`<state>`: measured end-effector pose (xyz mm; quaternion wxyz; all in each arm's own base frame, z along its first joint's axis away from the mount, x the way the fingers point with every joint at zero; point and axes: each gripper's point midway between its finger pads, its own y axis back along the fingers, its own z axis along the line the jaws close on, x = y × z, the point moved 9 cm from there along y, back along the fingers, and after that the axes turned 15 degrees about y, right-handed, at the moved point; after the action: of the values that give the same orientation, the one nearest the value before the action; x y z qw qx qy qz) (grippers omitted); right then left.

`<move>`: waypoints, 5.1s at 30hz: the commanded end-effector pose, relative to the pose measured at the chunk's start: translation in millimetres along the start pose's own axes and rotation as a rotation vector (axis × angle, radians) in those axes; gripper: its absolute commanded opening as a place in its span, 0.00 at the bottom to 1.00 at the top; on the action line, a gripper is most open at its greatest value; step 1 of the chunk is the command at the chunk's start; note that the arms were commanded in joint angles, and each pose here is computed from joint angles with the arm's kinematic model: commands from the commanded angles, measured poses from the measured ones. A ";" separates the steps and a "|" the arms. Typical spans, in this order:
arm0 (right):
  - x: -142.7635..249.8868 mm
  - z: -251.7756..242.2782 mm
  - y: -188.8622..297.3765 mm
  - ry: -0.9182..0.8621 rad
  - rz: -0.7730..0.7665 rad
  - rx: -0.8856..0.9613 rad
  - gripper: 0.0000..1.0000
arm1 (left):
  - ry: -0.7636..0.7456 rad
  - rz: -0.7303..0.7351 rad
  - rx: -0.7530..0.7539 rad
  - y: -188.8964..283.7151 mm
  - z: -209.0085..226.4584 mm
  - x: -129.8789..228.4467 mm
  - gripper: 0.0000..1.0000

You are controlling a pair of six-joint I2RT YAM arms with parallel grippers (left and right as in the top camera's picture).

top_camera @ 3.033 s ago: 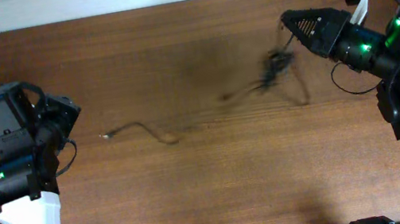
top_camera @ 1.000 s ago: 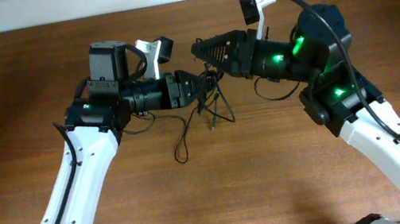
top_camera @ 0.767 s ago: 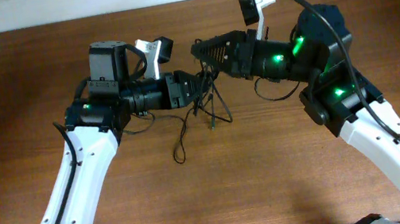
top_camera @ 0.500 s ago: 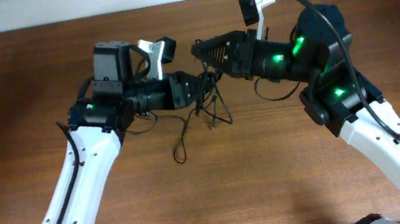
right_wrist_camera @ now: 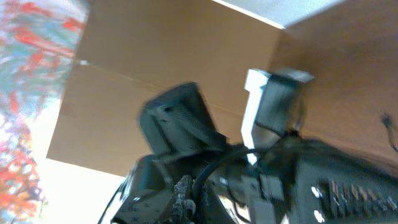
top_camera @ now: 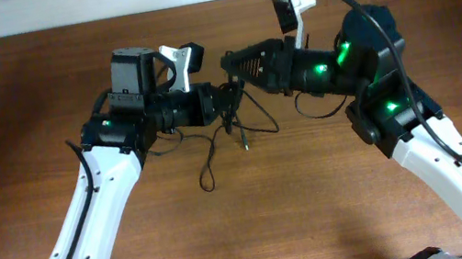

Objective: Untangle cables

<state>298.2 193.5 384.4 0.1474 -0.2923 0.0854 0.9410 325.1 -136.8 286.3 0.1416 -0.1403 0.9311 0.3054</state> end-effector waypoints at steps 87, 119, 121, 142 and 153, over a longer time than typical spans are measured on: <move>-21.4 -108.5 -3.6 0.121 0.213 0.399 0.73 | -0.388 -0.406 0.540 185.4 -222.9 -42.8 0.00; 16.5 -79.9 -16.0 0.490 0.446 -0.002 0.73 | -0.238 -0.608 0.418 184.8 -212.0 -63.2 0.00; 18.4 -81.2 -19.3 0.507 0.455 0.035 0.73 | -0.222 -0.605 0.426 185.0 -212.3 -63.3 0.00; -8.4 -102.6 -12.6 0.731 0.383 0.276 0.74 | -0.103 -0.508 0.431 177.9 -206.1 -57.7 0.00; 4.7 -90.8 -29.6 0.830 0.420 0.193 0.74 | -0.078 -0.448 0.472 177.4 -209.1 -53.7 0.00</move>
<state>357.4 184.2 303.1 -0.0474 -0.5846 0.2995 0.7526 282.4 -116.6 552.2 0.2612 -0.3024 0.9147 0.0601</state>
